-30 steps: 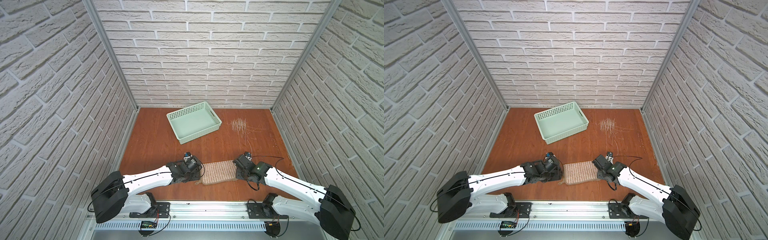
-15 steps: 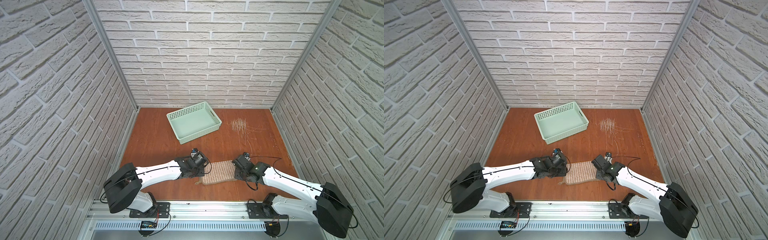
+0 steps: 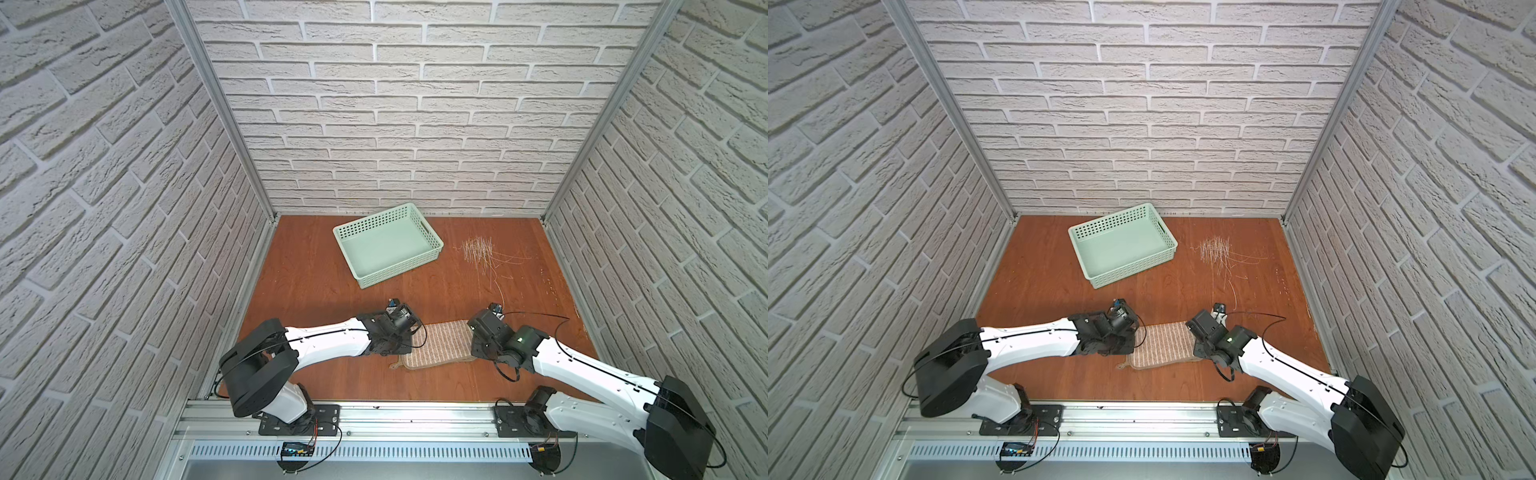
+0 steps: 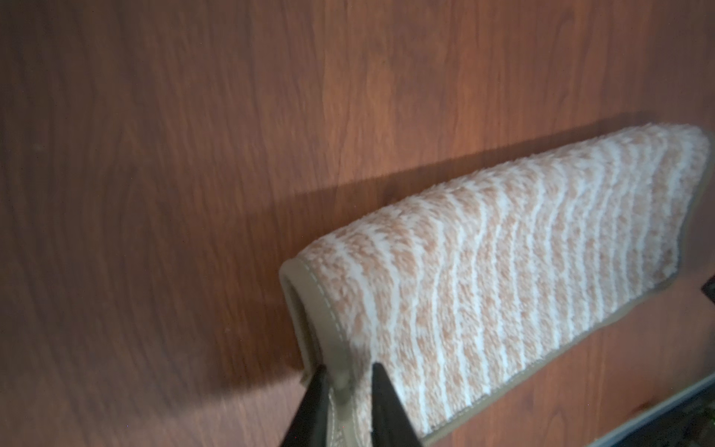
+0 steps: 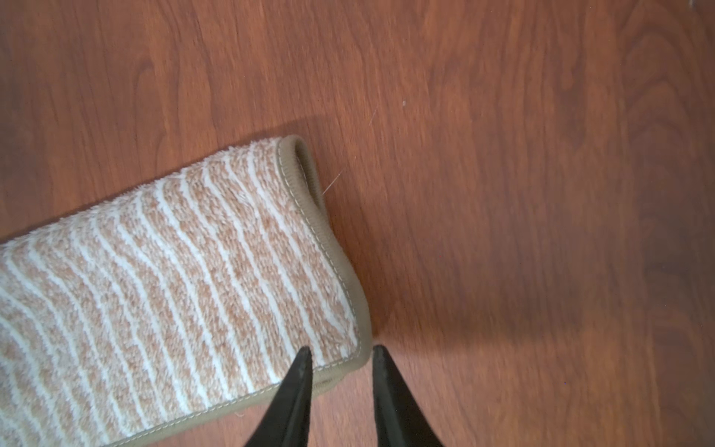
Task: Fold the square dishcloth
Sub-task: Smooth out the cleaning item at the center of the board.
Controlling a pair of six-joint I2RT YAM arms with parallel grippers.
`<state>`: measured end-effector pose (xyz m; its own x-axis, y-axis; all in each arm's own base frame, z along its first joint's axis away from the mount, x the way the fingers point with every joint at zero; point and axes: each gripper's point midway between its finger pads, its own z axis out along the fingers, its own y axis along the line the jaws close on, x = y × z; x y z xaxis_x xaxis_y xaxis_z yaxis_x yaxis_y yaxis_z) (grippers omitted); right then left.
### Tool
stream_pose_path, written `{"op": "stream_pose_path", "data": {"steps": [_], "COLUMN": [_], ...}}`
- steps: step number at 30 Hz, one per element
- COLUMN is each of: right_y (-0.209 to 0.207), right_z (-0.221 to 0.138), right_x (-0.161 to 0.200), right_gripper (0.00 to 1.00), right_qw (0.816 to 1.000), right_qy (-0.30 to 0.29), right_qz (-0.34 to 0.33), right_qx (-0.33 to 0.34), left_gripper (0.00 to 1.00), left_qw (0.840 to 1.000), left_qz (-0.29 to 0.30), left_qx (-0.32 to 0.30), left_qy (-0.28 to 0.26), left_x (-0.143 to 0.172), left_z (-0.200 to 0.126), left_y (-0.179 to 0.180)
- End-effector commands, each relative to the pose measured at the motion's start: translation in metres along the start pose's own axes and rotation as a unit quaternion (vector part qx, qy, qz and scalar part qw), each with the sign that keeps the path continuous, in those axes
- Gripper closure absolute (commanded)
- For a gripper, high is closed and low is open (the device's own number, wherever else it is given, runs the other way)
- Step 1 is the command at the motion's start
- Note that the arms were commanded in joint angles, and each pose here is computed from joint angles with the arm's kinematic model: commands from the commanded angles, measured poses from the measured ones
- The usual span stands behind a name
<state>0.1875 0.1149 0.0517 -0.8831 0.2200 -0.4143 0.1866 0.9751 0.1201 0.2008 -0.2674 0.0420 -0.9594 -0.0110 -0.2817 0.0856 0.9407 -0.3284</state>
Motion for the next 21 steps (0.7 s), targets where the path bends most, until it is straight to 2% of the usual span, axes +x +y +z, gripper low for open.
{"op": "stream_pose_path", "data": {"steps": [1,2,11,21], "right_y": [-0.005,-0.005,-0.004,0.011], "right_z": [-0.007,-0.008,-0.014,0.001], "right_x": [-0.006,-0.007,-0.011,-0.005], "right_gripper": [0.7,0.7,0.7,0.69], "right_qw": [1.0,1.0,1.0,1.0], "right_qy": [-0.012,-0.014,-0.019,0.004], "right_qz": [-0.003,-0.004,-0.008,-0.018], "right_qx": [0.011,0.01,0.008,-0.01], "left_gripper": [0.95,1.0,1.0,1.0], "left_qw": [1.0,1.0,0.998,0.999], "left_qz": [-0.001,-0.004,-0.019,-0.031], "left_qx": [0.018,0.018,0.052,0.007], "left_qy": [0.003,0.003,0.003,-0.003], "left_x": [-0.007,-0.009,-0.02,-0.029], "left_z": [-0.002,-0.004,-0.025,-0.014], "left_y": [-0.006,-0.004,0.001,0.031]}}
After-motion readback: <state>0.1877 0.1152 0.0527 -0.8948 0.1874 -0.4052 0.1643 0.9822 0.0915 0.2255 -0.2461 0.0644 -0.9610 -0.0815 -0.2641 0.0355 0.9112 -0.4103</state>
